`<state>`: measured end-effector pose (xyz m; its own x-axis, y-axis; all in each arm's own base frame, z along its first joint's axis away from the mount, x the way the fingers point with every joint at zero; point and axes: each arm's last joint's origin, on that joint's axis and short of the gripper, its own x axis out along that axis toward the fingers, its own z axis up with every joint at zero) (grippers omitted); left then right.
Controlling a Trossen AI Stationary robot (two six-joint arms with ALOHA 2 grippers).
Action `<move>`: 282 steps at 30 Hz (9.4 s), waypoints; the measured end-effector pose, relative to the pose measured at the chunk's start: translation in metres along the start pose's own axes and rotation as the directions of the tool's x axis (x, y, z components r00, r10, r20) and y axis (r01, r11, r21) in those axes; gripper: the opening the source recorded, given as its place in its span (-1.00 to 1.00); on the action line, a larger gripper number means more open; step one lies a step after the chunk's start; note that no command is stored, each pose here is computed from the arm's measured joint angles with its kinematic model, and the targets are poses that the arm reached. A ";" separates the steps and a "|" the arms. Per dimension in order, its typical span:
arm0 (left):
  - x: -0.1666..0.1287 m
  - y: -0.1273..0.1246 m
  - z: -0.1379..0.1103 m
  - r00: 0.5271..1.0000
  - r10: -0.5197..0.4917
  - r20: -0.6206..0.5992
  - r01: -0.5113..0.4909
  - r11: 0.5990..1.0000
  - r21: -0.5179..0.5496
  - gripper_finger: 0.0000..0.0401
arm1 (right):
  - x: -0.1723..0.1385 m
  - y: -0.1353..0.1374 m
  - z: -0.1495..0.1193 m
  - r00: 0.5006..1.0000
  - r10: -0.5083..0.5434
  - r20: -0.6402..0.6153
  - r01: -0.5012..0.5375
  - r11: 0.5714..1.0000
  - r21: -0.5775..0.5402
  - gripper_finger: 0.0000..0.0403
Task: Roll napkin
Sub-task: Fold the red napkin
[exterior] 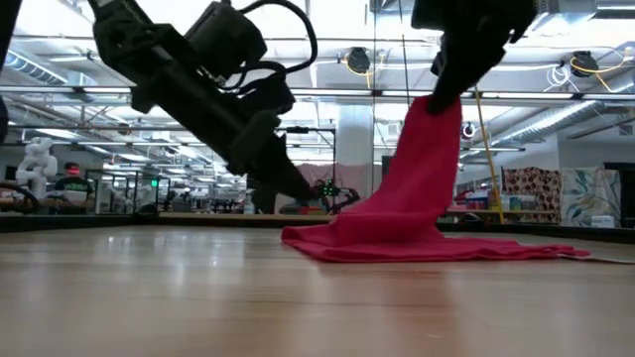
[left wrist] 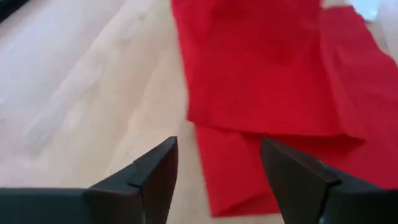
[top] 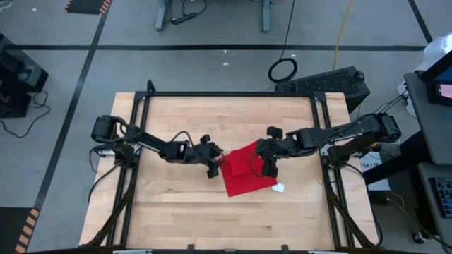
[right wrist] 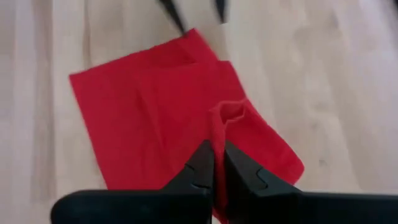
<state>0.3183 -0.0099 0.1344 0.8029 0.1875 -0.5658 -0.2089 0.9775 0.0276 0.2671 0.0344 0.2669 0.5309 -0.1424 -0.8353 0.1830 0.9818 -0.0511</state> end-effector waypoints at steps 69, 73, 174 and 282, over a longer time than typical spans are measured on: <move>-0.063 0.028 0.092 0.964 -0.066 0.258 0.020 0.984 0.179 -0.99 | -0.010 0.004 -0.001 0.980 -0.185 0.079 0.188 0.982 -0.032 -0.96; -0.076 0.035 0.099 0.955 -0.012 0.297 -0.052 0.977 0.207 -0.99 | -0.015 0.002 0.001 0.977 -0.182 0.115 0.186 0.982 -0.022 -0.96; -0.055 -0.036 0.058 0.957 -0.290 0.029 0.280 0.942 0.183 -0.94 | 0.000 0.038 -0.018 0.983 0.127 -0.132 -0.126 0.992 0.019 -0.96; 0.004 -0.118 -0.006 0.966 -0.216 0.139 0.231 0.967 -0.106 0.17 | -0.032 0.127 -0.073 0.993 -0.062 0.103 0.047 0.988 0.147 -0.14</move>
<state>0.3429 -0.1254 0.1234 0.8986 -0.0166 -0.4386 -0.0753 0.9786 -0.1913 0.2127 0.1726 0.2467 0.6006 -0.2154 -0.7700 0.3275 0.9448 -0.0088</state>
